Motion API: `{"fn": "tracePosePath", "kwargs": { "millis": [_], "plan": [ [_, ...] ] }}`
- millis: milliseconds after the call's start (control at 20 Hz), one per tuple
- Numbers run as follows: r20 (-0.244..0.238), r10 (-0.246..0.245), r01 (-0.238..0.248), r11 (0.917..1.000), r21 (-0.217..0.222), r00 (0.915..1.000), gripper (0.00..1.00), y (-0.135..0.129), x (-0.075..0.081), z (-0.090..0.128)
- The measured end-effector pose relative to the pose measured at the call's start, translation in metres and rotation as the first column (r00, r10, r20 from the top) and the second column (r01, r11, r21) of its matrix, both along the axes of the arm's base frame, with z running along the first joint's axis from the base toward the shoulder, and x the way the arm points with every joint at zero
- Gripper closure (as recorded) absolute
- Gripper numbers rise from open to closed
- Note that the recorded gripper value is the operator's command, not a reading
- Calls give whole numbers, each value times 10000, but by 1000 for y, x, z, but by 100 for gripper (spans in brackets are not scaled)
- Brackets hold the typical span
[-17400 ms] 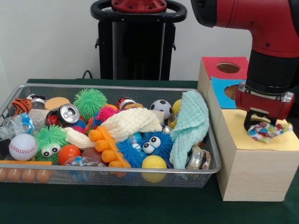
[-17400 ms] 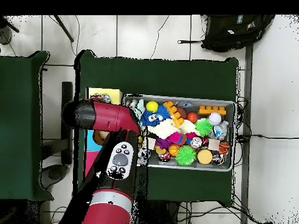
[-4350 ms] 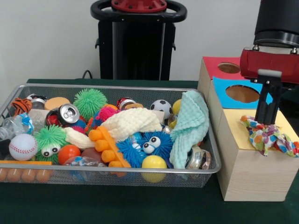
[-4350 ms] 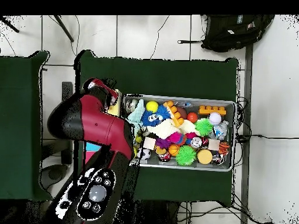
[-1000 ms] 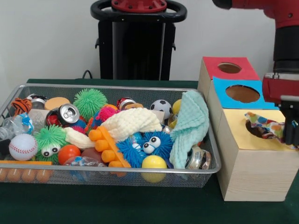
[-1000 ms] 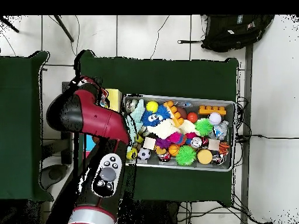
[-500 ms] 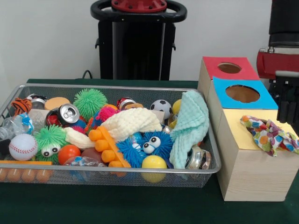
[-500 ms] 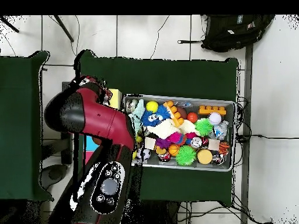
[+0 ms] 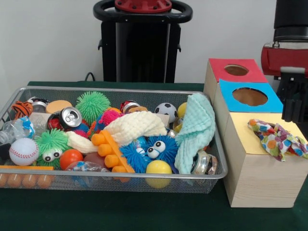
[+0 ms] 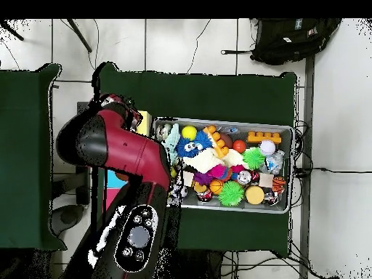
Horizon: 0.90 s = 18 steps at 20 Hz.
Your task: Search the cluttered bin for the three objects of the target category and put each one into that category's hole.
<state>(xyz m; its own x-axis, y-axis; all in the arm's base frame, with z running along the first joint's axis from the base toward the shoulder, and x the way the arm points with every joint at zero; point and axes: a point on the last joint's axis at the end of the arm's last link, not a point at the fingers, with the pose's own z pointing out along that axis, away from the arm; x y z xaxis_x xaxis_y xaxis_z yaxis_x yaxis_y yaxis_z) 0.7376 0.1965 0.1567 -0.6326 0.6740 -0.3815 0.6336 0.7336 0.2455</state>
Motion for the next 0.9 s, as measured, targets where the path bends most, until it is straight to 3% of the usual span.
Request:
{"fn": "tracePosePath", "kwargs": {
  "millis": [900],
  "plan": [
    [-352,-119,115,9999,-107,9993,100,-10,-12,-20]
  ]
}}
